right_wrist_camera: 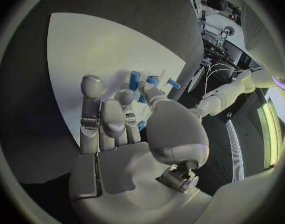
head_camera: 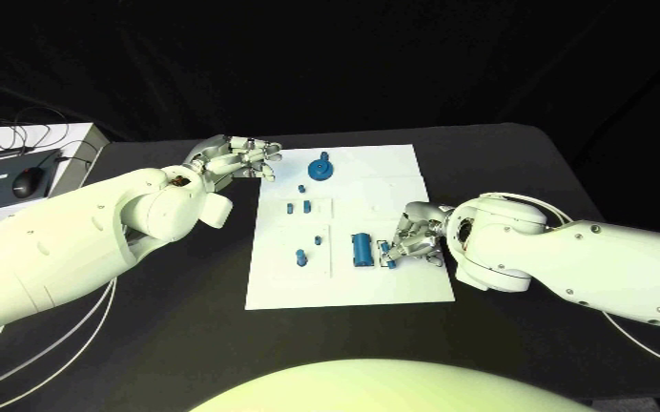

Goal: Assemble the parts on the task board

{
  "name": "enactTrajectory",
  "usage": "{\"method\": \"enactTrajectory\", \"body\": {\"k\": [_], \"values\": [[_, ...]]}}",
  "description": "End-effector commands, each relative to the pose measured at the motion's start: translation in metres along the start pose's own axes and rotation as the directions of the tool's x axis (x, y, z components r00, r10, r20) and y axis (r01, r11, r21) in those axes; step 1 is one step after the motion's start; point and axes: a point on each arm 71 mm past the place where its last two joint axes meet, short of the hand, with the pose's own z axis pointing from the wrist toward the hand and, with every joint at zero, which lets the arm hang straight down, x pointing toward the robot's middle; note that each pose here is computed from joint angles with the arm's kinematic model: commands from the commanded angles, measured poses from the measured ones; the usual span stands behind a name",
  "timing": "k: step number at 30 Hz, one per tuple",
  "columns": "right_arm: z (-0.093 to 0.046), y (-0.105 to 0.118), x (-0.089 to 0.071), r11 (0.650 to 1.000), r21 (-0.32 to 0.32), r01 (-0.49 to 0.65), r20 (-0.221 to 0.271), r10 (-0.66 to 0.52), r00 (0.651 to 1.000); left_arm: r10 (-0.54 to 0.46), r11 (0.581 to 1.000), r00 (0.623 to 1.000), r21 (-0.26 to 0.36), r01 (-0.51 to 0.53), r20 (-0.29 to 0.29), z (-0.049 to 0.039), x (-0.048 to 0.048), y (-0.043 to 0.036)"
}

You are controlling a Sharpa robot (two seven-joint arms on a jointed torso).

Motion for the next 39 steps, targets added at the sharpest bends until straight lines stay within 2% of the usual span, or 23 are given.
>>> {"method": "enactTrajectory", "body": {"k": [1,19,39], "values": [[0.0000,0.0012,0.0009,1.000,-0.004,-0.007,-0.001,0.007,1.000,-0.003,1.000,1.000,0.001,0.003,-0.022,-0.0001,0.0025,-0.0002],[0.0045,0.0002,-0.0034,1.000,0.001,-0.014,0.040,0.014,0.999,-0.002,1.000,1.000,-0.003,0.002,-0.023,-0.0005,0.0023,0.0001],[0.0058,0.0024,-0.0032,1.000,-0.006,-0.028,0.045,0.028,0.999,-0.001,1.000,1.000,-0.005,0.001,-0.024,-0.0006,0.0020,0.0002]]}}
